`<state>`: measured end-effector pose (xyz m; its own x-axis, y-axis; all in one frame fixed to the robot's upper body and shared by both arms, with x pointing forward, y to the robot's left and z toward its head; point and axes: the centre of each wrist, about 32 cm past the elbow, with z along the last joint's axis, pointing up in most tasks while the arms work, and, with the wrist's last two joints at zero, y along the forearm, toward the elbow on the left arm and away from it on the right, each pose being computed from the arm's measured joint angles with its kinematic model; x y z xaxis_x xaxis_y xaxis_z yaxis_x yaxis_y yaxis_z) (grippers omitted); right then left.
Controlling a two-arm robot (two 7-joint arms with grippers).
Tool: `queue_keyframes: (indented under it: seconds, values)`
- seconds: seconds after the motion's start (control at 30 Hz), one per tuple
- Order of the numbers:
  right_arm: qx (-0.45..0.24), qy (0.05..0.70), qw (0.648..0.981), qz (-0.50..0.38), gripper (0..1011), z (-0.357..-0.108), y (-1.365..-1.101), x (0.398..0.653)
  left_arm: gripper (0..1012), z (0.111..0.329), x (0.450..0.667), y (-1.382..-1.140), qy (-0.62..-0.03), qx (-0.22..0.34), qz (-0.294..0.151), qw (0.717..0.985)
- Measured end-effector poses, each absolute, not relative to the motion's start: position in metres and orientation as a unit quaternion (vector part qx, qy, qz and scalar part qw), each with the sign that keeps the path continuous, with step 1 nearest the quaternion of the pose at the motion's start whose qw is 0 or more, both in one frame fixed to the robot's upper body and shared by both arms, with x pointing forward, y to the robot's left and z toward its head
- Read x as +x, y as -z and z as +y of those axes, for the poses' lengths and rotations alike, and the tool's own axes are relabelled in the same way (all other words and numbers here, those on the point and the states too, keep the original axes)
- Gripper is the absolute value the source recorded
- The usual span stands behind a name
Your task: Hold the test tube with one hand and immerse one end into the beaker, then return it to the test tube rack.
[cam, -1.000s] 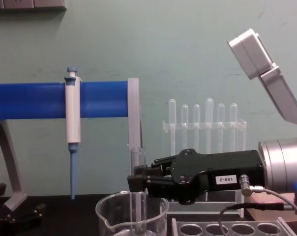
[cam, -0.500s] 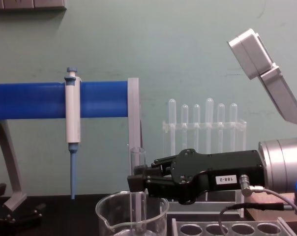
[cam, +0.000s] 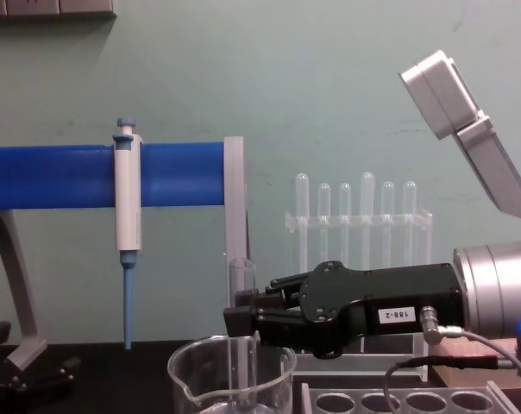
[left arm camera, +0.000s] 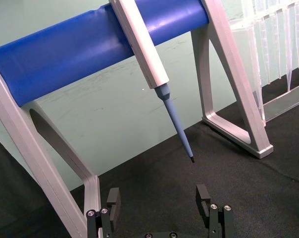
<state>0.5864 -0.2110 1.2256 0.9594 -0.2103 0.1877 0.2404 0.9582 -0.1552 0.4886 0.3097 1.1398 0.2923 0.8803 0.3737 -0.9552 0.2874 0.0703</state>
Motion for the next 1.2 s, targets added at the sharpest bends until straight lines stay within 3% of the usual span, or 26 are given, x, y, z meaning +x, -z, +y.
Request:
queue_keyframes:
  seconds: [1.2]
  values:
    - [-0.089,0.114,0.986,-0.085,242,-0.211,-1.2256,0.5864,1000,0.3097,0.4886,-1.1398,-0.58,0.141,-0.132,0.791]
